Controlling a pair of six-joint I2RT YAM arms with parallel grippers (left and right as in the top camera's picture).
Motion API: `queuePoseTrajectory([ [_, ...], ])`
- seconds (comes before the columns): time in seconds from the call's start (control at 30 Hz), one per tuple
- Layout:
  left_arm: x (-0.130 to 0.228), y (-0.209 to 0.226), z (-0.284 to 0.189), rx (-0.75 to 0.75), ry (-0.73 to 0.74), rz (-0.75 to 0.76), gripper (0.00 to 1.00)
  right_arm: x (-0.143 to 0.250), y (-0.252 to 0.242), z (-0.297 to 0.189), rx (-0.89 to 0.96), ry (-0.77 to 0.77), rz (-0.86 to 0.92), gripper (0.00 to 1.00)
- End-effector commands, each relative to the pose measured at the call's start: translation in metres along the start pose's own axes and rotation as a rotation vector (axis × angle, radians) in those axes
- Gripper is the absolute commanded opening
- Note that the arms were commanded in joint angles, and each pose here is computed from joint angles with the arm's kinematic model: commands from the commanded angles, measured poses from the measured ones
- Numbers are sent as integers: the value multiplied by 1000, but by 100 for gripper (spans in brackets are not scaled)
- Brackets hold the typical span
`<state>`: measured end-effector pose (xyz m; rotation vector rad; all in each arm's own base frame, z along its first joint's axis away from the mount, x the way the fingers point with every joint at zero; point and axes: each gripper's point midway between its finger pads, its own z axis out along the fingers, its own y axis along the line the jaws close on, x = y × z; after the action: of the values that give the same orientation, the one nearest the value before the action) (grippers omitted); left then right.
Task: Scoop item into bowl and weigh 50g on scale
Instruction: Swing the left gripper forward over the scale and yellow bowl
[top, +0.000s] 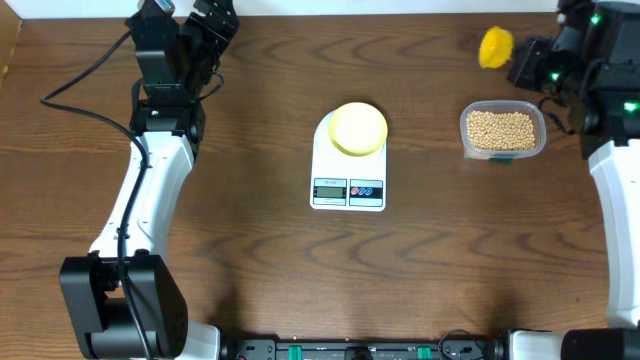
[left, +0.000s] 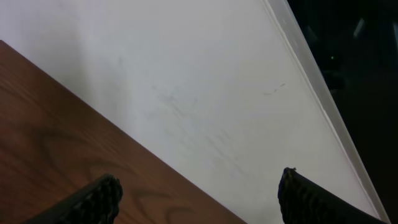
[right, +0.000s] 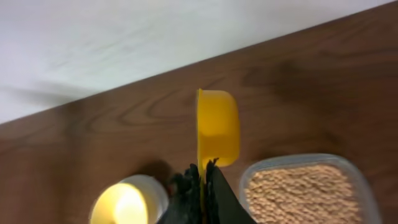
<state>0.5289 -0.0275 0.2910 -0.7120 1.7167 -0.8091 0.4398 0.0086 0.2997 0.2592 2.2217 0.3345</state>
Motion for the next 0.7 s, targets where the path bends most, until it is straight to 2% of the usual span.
queuePoseTrajectory([
  [0.0,-3,2,0,-14,-5,1,82,-16,-25,-18,172,-44,-41,1],
  [0.17,4,3,0,-14,29,24,82,-10,-56,-36,372,-3,-68,1],
  [0.23,17,-9,-2,61,101,161,82,-8,-64,-40,421,5,-69,1],
  [0.3,37,-25,-6,176,198,309,82,-8,-62,-39,406,2,-68,1],
  [0.47,56,-38,-13,286,280,395,82,-9,-62,-39,404,1,-68,1],
  [0.67,87,-48,-16,330,349,503,82,-8,-62,-38,404,4,-68,1],
])
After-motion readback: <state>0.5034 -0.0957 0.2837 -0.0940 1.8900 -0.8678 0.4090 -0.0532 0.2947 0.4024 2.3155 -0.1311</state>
